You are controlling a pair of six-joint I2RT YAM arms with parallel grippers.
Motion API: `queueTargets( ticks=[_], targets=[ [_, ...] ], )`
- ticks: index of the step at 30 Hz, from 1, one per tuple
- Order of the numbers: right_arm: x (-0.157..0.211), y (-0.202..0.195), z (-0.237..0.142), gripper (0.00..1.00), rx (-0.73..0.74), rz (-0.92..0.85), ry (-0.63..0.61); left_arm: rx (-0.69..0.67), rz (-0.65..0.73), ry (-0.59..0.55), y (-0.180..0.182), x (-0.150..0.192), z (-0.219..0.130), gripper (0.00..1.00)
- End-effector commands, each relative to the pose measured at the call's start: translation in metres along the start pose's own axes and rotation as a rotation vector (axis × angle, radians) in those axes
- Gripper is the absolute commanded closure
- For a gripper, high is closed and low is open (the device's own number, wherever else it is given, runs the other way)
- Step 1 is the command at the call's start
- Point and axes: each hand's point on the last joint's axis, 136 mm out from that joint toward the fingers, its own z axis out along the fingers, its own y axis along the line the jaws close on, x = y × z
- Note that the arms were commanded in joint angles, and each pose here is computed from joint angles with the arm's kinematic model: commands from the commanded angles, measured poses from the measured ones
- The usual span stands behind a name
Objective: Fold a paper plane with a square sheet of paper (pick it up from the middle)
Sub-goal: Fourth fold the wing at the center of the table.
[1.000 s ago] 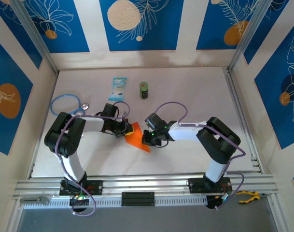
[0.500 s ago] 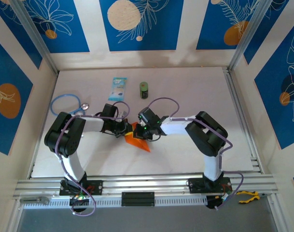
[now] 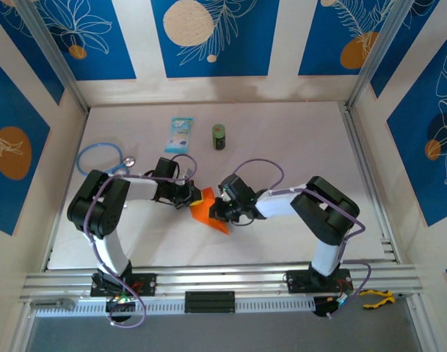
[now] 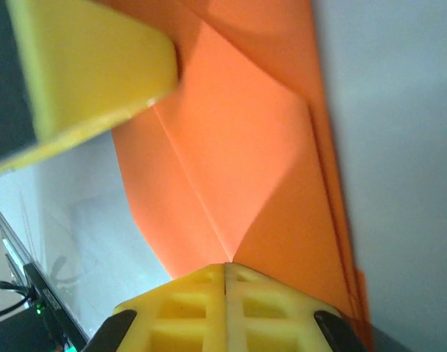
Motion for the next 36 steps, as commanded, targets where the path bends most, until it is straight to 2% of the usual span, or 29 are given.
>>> queueTargets(
  ticks=[1,8,15,19,25,36],
  targets=[
    [0.038,-0.036,-0.007,0.96,0.091,0.043,0.089,-0.067,-0.034,-0.007,0.028,0.0,0.0,0.99],
    [0.05,-0.045,-0.031,0.96,0.092,0.044,0.056,-0.064,-0.035,-0.009,0.027,-0.001,0.0,0.99],
    [0.031,-0.012,-0.057,0.94,0.019,-0.014,-0.036,-0.06,-0.033,-0.003,0.027,0.001,0.0,0.99],
    [0.024,-0.001,-0.05,0.93,-0.007,-0.036,-0.02,-0.06,-0.033,-0.001,0.028,0.001,0.001,0.99],
    [0.027,-0.023,-0.031,0.93,0.034,0.02,-0.006,-0.059,-0.034,0.0,0.028,0.0,0.002,0.99],
    [0.076,-0.058,-0.037,0.94,0.129,0.007,0.094,-0.061,-0.037,-0.001,0.029,-0.001,0.002,0.99]
  ],
)
